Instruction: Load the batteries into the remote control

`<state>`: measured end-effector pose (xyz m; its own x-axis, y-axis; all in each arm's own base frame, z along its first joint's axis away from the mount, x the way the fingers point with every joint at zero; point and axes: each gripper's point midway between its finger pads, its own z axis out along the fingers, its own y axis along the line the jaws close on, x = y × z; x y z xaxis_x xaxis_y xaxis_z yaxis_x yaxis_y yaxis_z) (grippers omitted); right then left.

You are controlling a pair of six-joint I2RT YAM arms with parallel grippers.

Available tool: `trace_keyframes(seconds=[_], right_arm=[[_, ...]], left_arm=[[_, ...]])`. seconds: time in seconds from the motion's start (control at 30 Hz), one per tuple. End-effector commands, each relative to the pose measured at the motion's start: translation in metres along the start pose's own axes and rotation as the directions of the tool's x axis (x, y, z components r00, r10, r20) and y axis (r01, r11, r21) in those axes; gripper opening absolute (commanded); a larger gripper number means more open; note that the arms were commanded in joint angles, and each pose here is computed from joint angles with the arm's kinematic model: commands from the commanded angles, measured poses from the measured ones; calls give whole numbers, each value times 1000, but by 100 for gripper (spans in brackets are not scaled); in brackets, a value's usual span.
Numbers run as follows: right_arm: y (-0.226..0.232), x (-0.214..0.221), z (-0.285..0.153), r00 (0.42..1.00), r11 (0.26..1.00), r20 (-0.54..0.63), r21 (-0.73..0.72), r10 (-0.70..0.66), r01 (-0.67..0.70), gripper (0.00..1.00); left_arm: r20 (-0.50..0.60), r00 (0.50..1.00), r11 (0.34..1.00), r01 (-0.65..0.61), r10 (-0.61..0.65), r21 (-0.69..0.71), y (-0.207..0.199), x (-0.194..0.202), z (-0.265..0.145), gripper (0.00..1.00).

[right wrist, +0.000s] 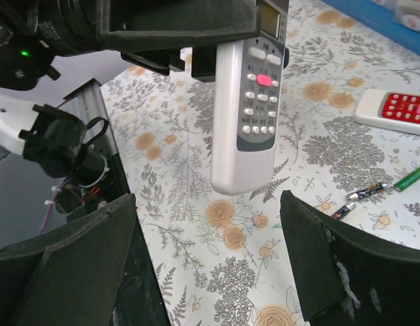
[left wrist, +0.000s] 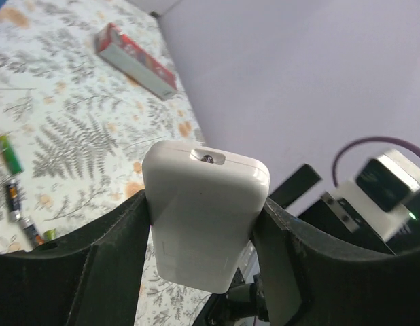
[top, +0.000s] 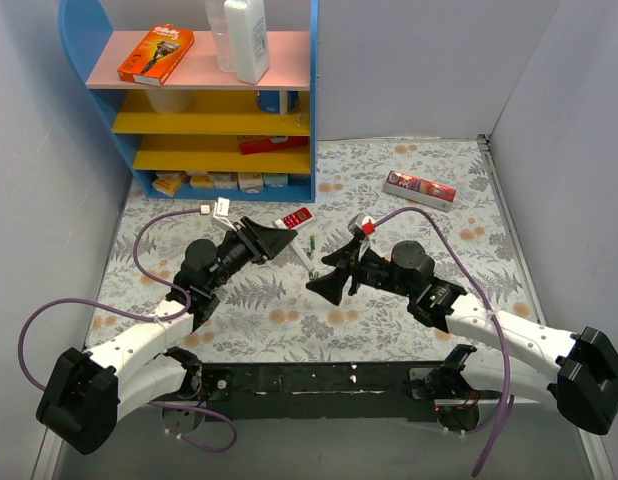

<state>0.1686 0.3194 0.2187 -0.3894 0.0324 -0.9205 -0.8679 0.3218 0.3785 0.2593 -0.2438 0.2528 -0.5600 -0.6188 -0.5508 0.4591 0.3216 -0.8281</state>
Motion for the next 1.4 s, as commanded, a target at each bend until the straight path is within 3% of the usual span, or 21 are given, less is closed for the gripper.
trace_keyframes(seconds=[0.0, 0.23, 0.73, 0.83, 0.93, 0.97, 1.0, 1.03, 1.13, 1.17, 1.27, 1.3, 1.37], right_arm=[[-20, -19, 4, 990, 982, 99, 169, -105, 87, 93], [-23, -20, 23, 980, 955, 94, 257, -176, 147, 90], [-27, -1, 80, 967, 900, 12, 368, -254, 232, 67], [-26, 2, 83, 967, 896, 3, 377, -255, 236, 60], [-24, 4, 83, 970, 900, -2, 372, -242, 226, 45], [-25, 3, 82, 972, 899, -3, 380, -236, 219, 32], [-24, 2, 80, 976, 902, 4, 383, -218, 200, 27], [-24, 2, 79, 978, 903, 4, 384, -211, 193, 21], [-15, 0, 75, 983, 922, 18, 350, -184, 166, 6], [-9, -2, 75, 983, 932, 24, 323, -181, 164, 5], [0, -4, 73, 985, 945, 17, 284, -171, 160, 1], [4, -9, 70, 985, 949, 27, 273, -169, 155, 1], [11, -14, 64, 986, 958, 34, 245, -162, 149, 1]], left_arm=[[38, 998, 968, 52, -44, -245, 37, -7, -1, 0], [70, 993, 943, 116, -99, -311, 45, -10, -1, 0], [56, 993, 941, 112, -99, -319, 47, -7, -4, 0], [59, 994, 943, 101, -87, -318, 45, -9, -6, 0], [56, 995, 945, 95, -81, -313, 43, -8, -9, 0], [53, 995, 946, 92, -79, -312, 43, -7, -10, 0], [53, 996, 947, 88, -75, -310, 43, -8, -11, 1], [53, 996, 947, 87, -74, -309, 43, -8, -11, 3], [52, 997, 951, 76, -64, -298, 40, -7, -15, 27], [53, 997, 956, 67, -54, -286, 37, -9, -16, 46], [53, 998, 968, 43, -31, -247, 27, -10, -19, 68], [49, 999, 968, 30, -18, -248, 29, -9, -21, 81], [54, 999, 976, 6, 6, -217, 21, -12, -23, 89]])
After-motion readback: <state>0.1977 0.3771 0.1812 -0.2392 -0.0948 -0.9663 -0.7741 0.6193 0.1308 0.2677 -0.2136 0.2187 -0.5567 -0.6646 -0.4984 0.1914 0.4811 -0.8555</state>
